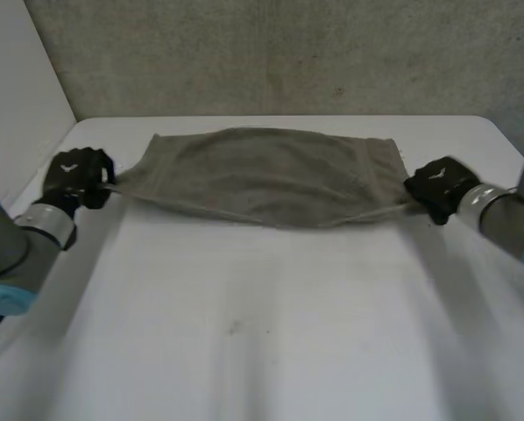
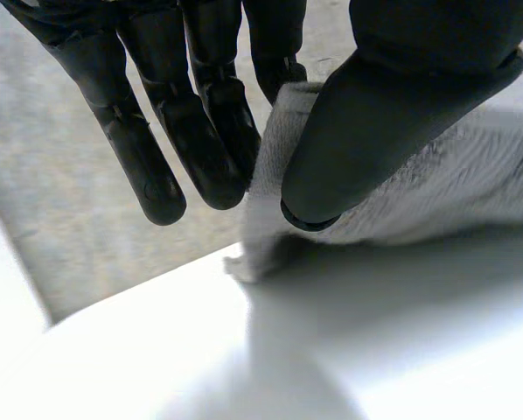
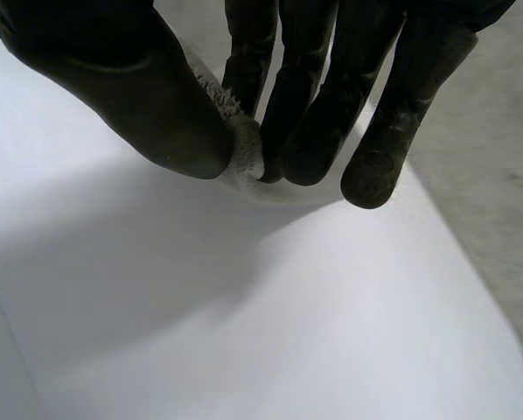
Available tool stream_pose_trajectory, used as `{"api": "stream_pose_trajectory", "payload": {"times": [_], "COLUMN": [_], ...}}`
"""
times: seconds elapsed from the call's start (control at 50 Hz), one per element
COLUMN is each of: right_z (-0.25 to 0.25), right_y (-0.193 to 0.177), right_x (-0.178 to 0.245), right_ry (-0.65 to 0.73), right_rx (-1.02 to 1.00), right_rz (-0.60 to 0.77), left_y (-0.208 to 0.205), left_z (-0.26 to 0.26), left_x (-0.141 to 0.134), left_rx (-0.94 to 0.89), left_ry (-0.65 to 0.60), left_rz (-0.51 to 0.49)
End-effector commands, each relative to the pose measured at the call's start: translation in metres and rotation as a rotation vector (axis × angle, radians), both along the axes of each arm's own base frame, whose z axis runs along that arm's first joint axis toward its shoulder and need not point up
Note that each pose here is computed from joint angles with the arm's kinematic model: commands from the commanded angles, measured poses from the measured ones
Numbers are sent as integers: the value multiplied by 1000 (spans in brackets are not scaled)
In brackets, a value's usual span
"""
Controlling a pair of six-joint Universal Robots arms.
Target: Fold the towel.
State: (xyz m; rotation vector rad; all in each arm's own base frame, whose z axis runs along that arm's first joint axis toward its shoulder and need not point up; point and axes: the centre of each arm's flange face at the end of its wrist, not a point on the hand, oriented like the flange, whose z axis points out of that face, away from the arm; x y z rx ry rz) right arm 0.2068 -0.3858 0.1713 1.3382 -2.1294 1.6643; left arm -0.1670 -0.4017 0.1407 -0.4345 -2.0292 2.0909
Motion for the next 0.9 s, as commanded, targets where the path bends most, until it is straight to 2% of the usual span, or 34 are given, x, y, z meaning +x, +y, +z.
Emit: {"api": "stream_pose_trajectory", "payload": {"times": [0.02, 0.08, 0.12, 0.2, 0.28, 0.36, 0.48, 0.52, 0.54, 0.56, 0.58, 0.62, 0.66, 0.72, 0.9], "right_z": [55, 68, 71, 63, 62, 64, 46, 44, 40, 34, 33, 20, 16, 6, -12], "right_y": [25, 45, 55, 92, 123, 114, 70, 60, 50, 38, 38, 14, 3, -13, -42], "right_x": [-33, -47, -55, -81, -99, -105, -93, -81, -70, -63, -63, -63, -64, -55, -42], "right_ry": [1, 15, 37, 161, 271, 248, 120, 99, 79, 61, 61, 48, 43, 47, 12], "right_rx": [-16, 30, 62, 243, 412, 371, 310, 295, 288, 292, 292, 289, 276, 238, 125], "right_rz": [-68, -96, -99, -73, 10, 1, -5, 11, 13, 0, -1, -66, -96, -110, -153], "left_y": [30, 41, 67, 97, 135, 143, 108, 96, 85, 84, 66, 51, 23, 0, -39], "left_z": [47, 53, 61, 67, 62, 54, 40, 37, 33, 33, 30, 25, 18, 15, 2], "left_x": [30, 32, 31, 30, 33, 34, 28, 19, 4, 4, -5, -10, -18, -30, -51], "left_rx": [19, 39, 94, 168, 320, 367, 298, 275, 254, 253, 239, 235, 209, 165, 113], "left_ry": [-10, -10, -13, -38, -122, -174, -190, -182, -179, -179, -174, -178, -187, -190, -185], "left_rz": [81, 89, 92, 93, 99, 91, 70, 42, 4, 3, 2, 21, 68, 82, 74]}}
